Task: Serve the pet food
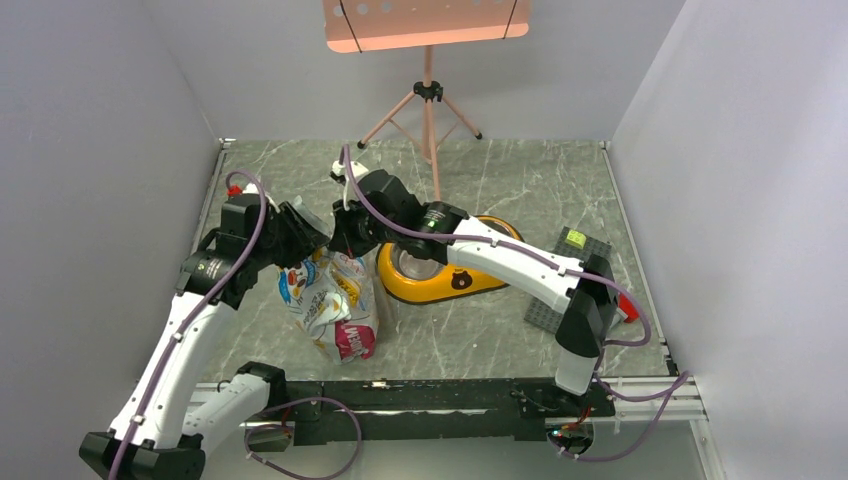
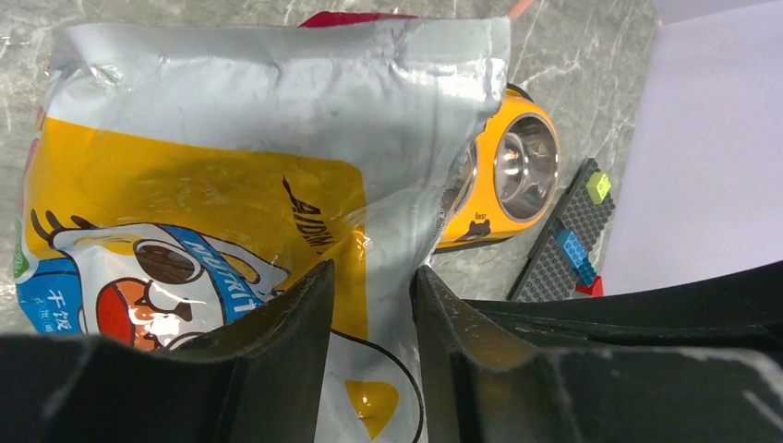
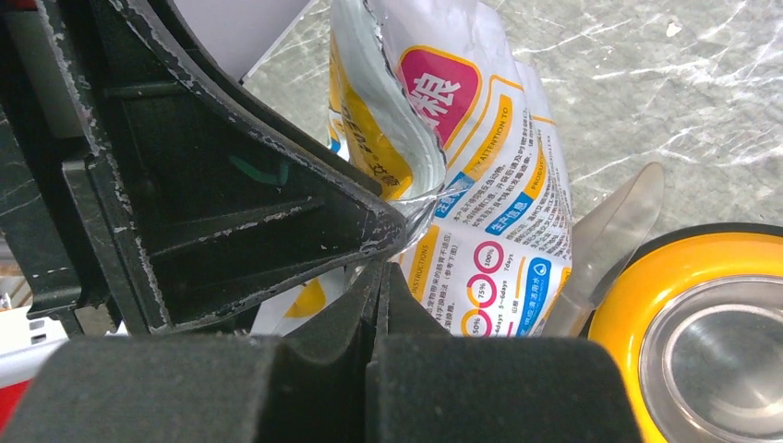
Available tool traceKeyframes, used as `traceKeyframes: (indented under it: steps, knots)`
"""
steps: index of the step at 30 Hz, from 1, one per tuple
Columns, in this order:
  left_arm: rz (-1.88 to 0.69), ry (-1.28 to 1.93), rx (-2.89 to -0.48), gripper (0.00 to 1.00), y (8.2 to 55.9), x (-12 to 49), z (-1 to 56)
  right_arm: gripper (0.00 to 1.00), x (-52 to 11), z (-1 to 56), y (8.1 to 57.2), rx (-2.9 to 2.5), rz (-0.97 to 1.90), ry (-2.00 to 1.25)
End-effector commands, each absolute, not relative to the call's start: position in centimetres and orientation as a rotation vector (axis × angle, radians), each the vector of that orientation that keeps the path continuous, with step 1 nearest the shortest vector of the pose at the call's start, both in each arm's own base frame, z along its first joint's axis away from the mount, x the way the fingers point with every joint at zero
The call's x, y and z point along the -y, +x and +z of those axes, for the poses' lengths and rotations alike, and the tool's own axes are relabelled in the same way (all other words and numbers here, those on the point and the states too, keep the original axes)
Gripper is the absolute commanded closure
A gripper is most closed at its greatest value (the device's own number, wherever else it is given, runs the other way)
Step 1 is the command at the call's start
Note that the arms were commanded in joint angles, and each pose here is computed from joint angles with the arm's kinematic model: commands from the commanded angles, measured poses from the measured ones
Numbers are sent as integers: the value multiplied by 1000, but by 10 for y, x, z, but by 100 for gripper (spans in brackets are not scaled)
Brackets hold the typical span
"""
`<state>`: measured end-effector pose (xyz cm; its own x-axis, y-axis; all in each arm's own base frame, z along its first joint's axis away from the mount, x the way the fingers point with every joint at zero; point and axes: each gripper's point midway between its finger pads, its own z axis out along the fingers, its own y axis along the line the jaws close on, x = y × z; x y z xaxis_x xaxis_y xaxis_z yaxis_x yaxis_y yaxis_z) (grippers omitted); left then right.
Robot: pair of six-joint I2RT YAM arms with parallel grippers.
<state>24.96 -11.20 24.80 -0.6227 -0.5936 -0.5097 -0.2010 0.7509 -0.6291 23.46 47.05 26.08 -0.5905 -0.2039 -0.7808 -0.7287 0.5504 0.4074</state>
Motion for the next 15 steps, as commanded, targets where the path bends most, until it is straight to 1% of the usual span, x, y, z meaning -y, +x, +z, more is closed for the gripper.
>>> traceKeyframes:
  steps: [1,2,4,6,8,10,12,13,14,15]
  knots:
    - [-594,-558,-2268,55,247,103,241,100,-480,287,240,-2005,1023,-733]
    - [-582,-550,-2279,52,248,103,238,100,-481,285,240,-2006,1019,-736]
    - [-541,-545,-2321,50,246,99,231,100,-484,283,239,-2010,1009,-743]
    - [-510,-528,-2363,50,244,98,226,100,-486,280,239,-2020,993,-750]
    - [-503,-496,-2392,54,244,100,222,100,-488,276,240,-2034,976,-754]
    - [-502,-452,-2409,72,243,101,221,100,-488,271,240,-2055,965,-749]
    - [-514,-428,-2412,86,241,103,222,100,-486,270,242,-2071,947,-742]
    - [-530,-416,-2399,89,240,104,226,100,-484,270,242,-2074,943,-742]
    - [-542,-409,-2381,91,241,105,229,96,-483,270,242,-2080,949,-741]
    - [-558,-408,-2365,92,240,106,233,89,-482,270,241,-2088,968,-748]
